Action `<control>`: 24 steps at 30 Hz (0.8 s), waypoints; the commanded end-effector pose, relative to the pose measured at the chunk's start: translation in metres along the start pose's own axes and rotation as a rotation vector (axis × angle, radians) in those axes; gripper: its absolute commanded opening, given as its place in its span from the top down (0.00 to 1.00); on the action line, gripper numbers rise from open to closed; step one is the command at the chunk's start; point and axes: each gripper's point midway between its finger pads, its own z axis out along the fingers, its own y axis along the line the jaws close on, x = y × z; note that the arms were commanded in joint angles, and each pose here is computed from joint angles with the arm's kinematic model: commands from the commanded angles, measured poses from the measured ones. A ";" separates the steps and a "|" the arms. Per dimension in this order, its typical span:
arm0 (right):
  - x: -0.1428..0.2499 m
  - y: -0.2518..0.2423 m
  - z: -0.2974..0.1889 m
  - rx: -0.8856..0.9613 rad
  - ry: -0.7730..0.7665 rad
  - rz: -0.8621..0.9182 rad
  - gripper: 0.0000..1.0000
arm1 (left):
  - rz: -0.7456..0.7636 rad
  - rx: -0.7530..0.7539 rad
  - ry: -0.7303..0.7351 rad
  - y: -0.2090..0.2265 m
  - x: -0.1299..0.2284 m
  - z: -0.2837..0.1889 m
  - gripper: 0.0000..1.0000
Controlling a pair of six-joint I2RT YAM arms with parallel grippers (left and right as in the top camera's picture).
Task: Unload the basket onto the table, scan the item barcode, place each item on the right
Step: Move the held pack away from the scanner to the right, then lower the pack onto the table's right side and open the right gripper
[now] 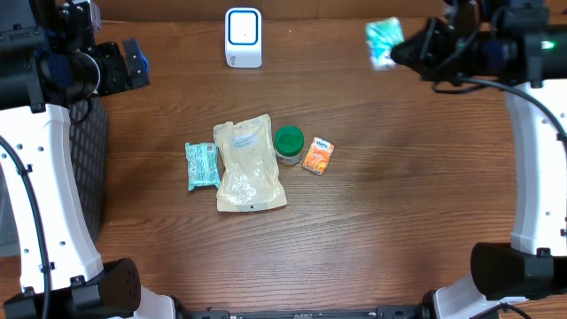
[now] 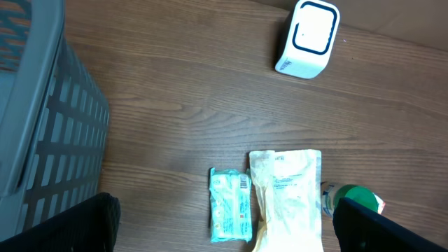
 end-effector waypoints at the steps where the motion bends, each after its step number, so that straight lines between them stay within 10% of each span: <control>1: 0.002 -0.008 -0.020 0.003 -0.014 -0.034 0.96 | 0.028 0.011 0.002 -0.004 0.001 0.001 0.01; 24: 0.048 -0.173 0.057 0.175 0.138 0.236 0.96 | 0.028 0.011 0.002 -0.004 0.001 0.001 0.00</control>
